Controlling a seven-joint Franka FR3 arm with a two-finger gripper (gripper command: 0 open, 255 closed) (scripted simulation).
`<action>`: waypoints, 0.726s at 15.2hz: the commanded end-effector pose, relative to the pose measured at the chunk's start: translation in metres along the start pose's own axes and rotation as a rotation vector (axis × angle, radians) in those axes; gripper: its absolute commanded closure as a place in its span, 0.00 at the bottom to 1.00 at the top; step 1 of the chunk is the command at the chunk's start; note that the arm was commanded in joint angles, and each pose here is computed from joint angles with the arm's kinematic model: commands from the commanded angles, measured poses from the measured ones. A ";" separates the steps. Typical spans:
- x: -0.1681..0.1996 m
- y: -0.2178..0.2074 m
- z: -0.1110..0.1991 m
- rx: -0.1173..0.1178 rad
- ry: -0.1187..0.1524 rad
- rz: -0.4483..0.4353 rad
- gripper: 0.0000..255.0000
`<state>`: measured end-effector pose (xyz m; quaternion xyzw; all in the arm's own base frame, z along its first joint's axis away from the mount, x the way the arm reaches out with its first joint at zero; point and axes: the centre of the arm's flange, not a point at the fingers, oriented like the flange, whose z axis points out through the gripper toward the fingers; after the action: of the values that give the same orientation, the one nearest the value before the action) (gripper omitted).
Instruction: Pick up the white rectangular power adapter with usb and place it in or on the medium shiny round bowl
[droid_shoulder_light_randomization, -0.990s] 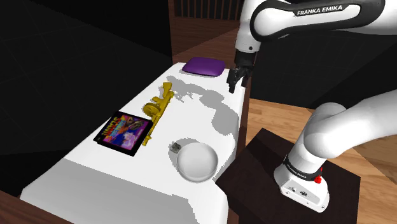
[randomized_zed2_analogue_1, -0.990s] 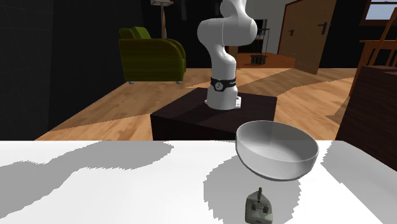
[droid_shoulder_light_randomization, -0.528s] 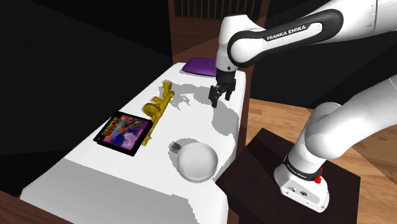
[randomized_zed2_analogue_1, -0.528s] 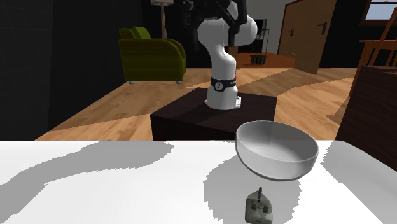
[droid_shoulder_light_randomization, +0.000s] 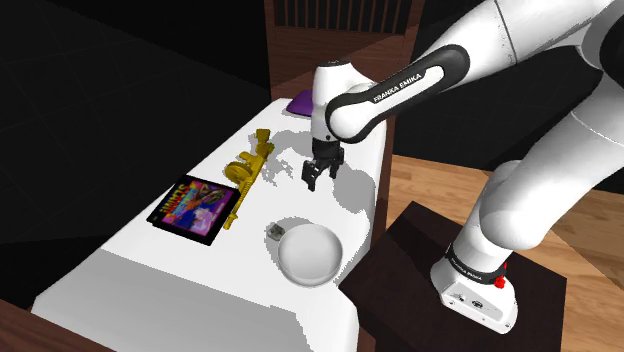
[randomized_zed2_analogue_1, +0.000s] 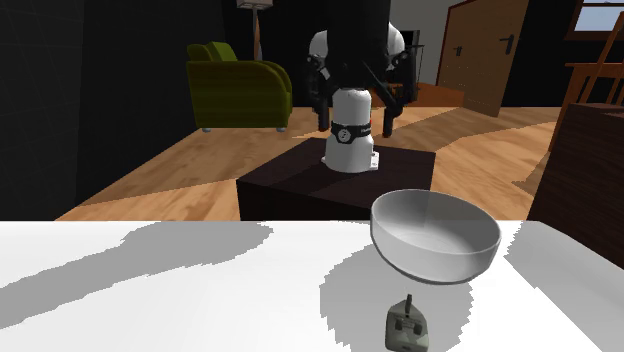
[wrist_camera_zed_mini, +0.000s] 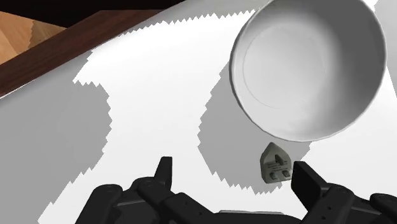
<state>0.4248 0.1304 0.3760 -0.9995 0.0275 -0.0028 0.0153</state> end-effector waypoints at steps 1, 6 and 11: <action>0.010 -0.017 0.023 -0.003 0.003 -0.001 0.00; 0.036 -0.052 0.073 -0.014 0.008 -0.001 0.00; 0.062 -0.087 0.123 -0.025 0.013 -0.002 0.00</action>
<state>0.4866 0.2118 0.2665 -0.9996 0.0265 -0.0083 0.0035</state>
